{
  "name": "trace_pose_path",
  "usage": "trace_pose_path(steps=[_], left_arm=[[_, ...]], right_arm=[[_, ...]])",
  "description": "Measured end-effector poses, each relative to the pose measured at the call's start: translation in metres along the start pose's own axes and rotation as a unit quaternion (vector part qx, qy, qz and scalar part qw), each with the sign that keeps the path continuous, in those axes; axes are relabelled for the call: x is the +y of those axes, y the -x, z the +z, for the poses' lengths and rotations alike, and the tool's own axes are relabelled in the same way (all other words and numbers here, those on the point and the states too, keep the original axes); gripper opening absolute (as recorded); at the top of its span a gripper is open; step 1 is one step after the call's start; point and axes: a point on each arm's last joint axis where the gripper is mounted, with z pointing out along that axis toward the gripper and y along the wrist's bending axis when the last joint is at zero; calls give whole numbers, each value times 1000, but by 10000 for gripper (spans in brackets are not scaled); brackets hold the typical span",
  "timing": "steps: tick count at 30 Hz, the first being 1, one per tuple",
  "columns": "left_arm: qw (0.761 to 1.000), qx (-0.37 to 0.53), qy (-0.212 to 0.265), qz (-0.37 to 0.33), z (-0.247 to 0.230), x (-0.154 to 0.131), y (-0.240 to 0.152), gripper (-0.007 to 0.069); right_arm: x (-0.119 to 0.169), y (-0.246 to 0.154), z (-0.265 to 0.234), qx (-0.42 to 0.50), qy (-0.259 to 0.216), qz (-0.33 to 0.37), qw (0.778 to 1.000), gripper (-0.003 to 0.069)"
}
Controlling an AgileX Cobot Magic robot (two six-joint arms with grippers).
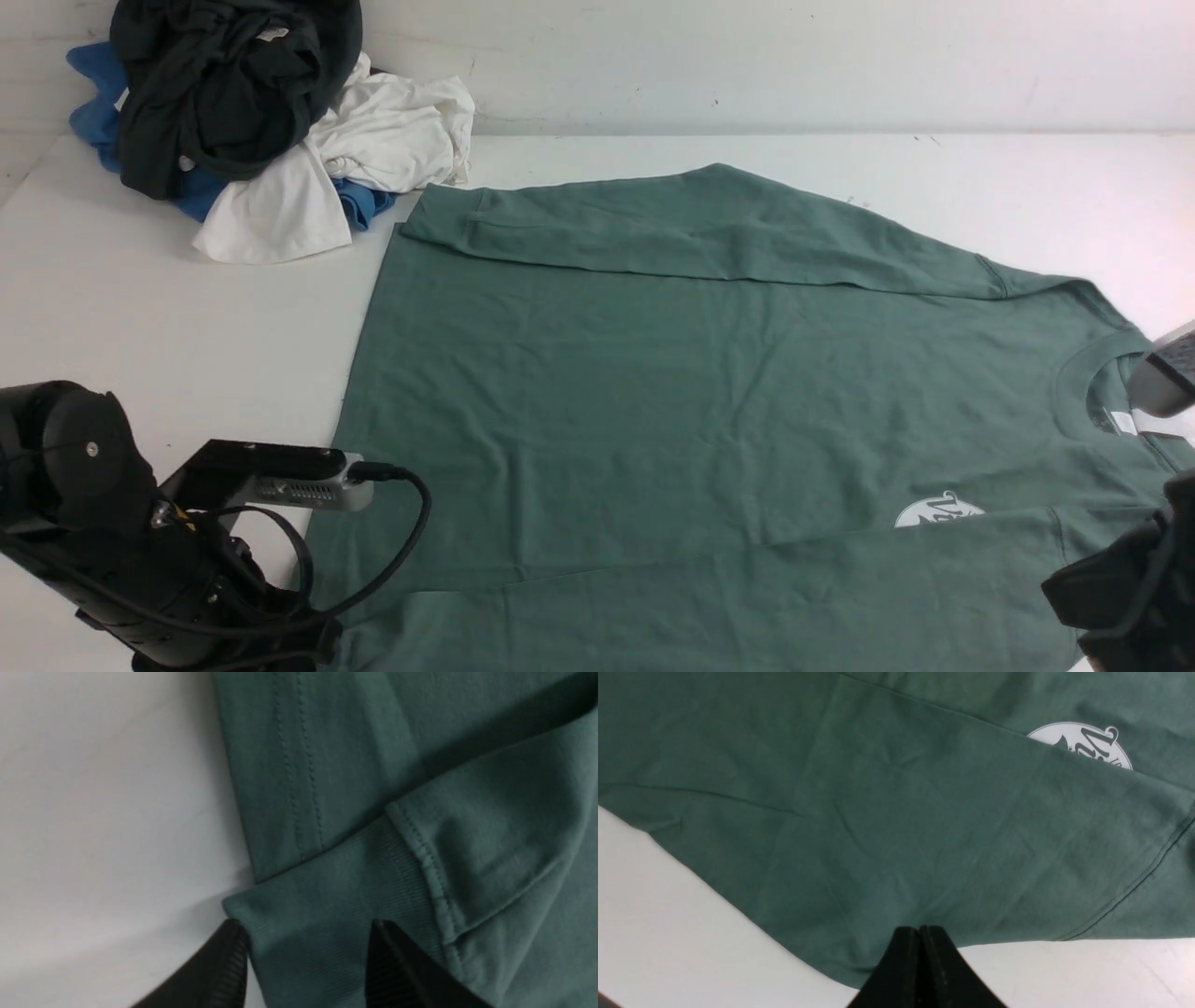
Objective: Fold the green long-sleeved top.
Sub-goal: Use the left arm to clamp the cuff closest to it
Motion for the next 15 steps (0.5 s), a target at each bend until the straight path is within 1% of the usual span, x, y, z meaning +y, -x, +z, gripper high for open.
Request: trace_pose_path(steps=[4,5,8,10,11,15], left_arm=[[1000,-8,2,7,1,-2,2,200],[1000,-9,2,7,1,-2,2,186],[1000,-9,8,15,1,-1,2,72],[1000,-11,11,19,0,-1,2,25],[1000,-12,13,21,-1,-1,2,8],[999,-17,17,27,-3,0,1,-7]], right_arm=[[0,0,0,0,-1,-1,1000,-14],[0,0,0,0,-1,-1,1000,-14],[0,0,0,0,-1,-1,1000,-14],[0,0,0,-1,-2,-1,1000,-14],[0,0,0,-1,-2,2,1000,-14],[0,0,0,0,-2,4,1000,-14]])
